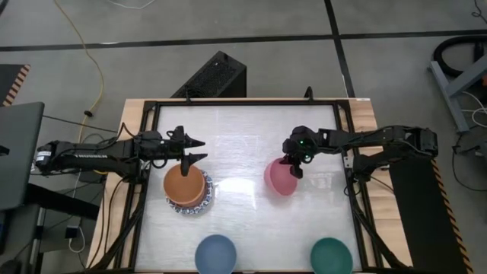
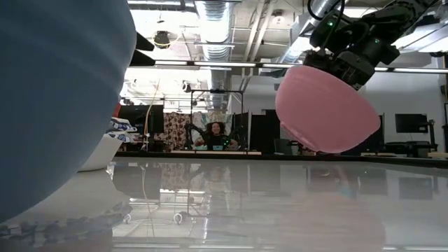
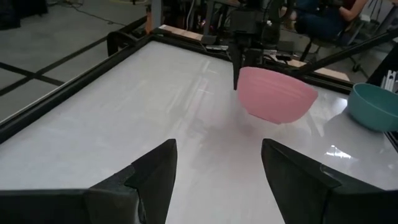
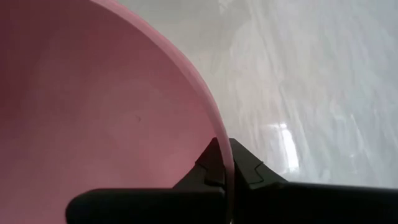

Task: Nest bowls inside each other
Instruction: Stack the pink bowl into the light orange bowl

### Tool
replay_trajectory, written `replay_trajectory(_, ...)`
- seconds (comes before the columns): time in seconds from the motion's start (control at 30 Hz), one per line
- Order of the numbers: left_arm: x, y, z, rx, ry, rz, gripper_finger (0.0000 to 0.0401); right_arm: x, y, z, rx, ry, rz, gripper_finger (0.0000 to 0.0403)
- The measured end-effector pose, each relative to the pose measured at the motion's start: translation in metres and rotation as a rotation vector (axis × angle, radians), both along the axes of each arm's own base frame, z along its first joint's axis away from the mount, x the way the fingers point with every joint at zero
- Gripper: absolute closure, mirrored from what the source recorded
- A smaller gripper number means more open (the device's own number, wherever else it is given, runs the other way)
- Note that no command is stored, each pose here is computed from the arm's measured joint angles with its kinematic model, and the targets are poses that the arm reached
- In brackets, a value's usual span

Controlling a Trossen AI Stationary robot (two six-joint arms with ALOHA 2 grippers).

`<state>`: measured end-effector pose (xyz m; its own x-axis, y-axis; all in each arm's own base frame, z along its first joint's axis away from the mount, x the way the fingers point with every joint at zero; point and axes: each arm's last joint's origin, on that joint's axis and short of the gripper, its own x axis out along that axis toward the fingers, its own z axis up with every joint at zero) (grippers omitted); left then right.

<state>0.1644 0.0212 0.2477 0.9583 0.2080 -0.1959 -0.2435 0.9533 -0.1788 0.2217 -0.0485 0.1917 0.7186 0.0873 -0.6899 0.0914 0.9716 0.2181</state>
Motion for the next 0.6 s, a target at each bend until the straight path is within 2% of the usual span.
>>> replay_trajectory(0.23, 0.000, 0.000, 0.000, 0.015, 0.004, -0.003, 0.0177, 0.003, -0.001, 0.004, -0.026, -0.052, 0.015, 0.0391)
replay_trajectory(0.43, 0.000, 0.000, 0.000, 0.009, 0.005, -0.019, 0.0177, 0.006, 0.001, 0.007, -0.013, -0.113, 0.100, 0.0391)
replay_trajectory(0.6, 0.000, 0.000, 0.000, 0.006, 0.005, -0.018, 0.0177, 0.009, 0.001, 0.011, -0.049, -0.169, 0.150, 0.0391)
